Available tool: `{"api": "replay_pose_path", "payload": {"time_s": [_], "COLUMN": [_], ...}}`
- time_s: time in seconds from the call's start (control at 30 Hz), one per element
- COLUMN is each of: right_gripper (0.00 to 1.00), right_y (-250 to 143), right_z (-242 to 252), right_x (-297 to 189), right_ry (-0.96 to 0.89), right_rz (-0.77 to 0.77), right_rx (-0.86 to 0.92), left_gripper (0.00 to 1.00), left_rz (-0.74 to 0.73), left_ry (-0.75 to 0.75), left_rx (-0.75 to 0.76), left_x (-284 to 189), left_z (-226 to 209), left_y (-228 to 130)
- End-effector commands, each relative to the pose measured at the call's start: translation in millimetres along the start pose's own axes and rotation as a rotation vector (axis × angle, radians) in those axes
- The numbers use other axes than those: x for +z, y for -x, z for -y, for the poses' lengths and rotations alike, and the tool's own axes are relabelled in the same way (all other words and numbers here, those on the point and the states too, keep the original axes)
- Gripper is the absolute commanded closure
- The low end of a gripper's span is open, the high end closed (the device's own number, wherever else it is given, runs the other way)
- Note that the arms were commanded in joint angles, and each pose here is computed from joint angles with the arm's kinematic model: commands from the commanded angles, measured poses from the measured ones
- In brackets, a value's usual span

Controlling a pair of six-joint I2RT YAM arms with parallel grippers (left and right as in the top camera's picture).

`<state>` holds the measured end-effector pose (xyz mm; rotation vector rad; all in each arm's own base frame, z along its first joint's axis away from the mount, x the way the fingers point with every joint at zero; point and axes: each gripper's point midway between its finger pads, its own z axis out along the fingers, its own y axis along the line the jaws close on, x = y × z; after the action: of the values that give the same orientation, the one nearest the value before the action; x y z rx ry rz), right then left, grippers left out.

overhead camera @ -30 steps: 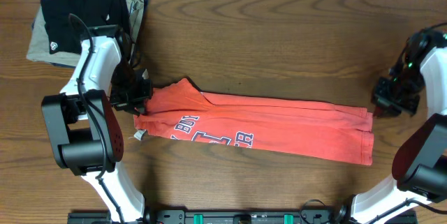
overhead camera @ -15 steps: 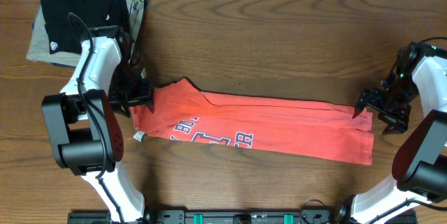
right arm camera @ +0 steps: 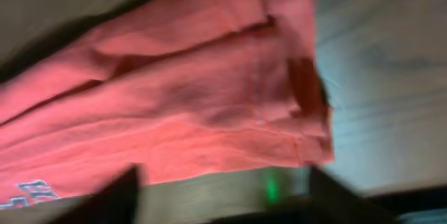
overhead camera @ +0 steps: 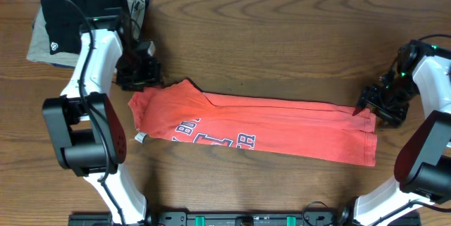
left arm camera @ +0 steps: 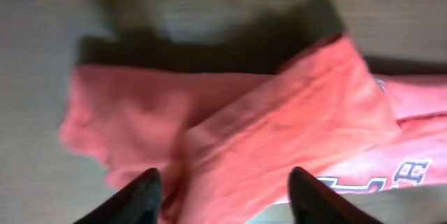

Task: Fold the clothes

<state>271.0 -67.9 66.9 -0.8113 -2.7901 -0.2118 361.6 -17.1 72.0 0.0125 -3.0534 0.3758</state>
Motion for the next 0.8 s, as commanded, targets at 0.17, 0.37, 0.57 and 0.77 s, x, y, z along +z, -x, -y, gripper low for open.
{"api": "replay_pose_path", "payload": {"time_s": [0.17, 0.37, 0.57, 0.77], "right_gripper": [0.99, 0.97, 0.95, 0.97], "right_y": [-4.5, -9.6, -20.0, -24.1], "right_z": [-48.2, -77.3, -81.7, -44.9], "right_x": [4.1, 20.7, 55.0, 88.8], "right_ry": [0.064, 0.053, 0.032, -0.074], "right_rz": [0.024, 0.052, 0.047, 0.054], "right_rx": [-0.128, -0.189, -0.182, -0.099], "left_gripper": [0.69, 0.77, 0.77, 0.77], "left_rz": [0.004, -0.075, -0.135, -0.201], "left_ry": [-0.046, -0.043, -0.036, -0.015], "left_rx": [0.139, 0.032, -0.021, -0.122], "left_x": [13.3, 36.4, 55.0, 78.4], "left_z": [40.7, 41.3, 23.6, -15.9], "left_y": [-0.2, -12.4, -24.8, -44.3]}}
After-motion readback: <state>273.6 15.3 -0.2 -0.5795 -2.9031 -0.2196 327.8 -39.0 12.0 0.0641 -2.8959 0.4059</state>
